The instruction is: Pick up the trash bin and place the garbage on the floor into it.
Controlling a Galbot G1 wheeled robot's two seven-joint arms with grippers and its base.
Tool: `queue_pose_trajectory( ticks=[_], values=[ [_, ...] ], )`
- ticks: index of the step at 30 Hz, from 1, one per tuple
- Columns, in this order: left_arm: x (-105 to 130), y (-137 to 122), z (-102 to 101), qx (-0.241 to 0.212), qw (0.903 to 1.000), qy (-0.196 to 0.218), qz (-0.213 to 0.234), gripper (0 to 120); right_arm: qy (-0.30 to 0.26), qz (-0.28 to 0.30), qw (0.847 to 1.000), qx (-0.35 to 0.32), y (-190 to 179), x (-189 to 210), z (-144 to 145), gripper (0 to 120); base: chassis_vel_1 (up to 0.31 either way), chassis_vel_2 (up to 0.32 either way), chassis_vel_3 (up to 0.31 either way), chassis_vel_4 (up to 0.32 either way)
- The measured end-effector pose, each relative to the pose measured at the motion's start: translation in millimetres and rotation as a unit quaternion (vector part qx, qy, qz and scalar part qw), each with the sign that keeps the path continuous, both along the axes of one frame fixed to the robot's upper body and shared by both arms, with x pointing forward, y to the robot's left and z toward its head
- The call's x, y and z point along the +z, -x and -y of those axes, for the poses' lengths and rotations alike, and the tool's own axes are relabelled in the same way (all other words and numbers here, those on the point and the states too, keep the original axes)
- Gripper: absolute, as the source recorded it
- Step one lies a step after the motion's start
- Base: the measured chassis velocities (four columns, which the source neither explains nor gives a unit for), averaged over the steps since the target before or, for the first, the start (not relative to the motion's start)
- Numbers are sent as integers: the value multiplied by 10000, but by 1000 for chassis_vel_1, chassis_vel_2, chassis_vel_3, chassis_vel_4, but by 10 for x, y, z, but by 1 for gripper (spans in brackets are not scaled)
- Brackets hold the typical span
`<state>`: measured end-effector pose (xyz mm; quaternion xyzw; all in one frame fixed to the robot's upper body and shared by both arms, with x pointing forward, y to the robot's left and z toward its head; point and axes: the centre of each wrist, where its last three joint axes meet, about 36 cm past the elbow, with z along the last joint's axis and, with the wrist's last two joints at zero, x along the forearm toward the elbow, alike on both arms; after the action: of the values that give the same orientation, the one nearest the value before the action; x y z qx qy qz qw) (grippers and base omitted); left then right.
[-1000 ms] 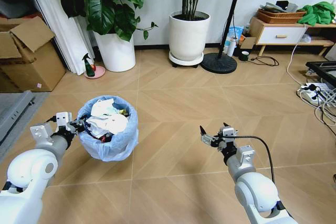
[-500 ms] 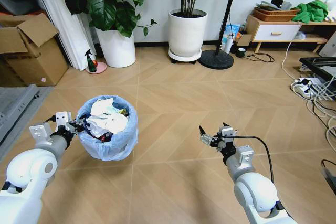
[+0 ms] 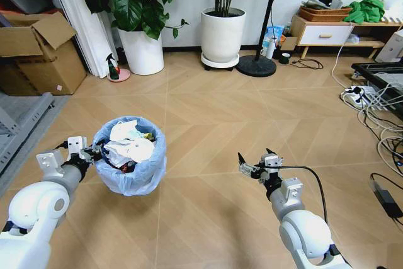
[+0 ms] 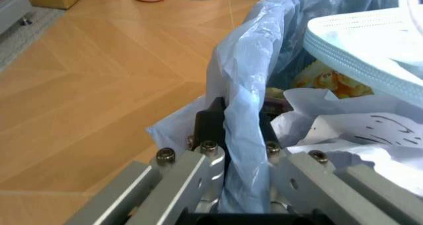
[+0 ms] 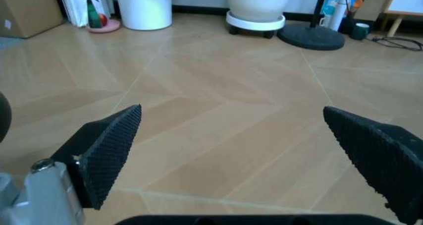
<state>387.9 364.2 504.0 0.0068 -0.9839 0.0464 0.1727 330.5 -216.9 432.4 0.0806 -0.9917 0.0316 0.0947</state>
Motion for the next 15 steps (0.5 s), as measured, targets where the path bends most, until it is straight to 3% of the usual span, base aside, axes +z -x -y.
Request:
queue_pose_trajectory(
  ticks=[15],
  values=[
    [2, 6, 0, 11, 10000, 9, 6, 0, -7, 2, 10000, 37, -37, -7, -16, 100, 133, -134, -128, 130]
  ],
)
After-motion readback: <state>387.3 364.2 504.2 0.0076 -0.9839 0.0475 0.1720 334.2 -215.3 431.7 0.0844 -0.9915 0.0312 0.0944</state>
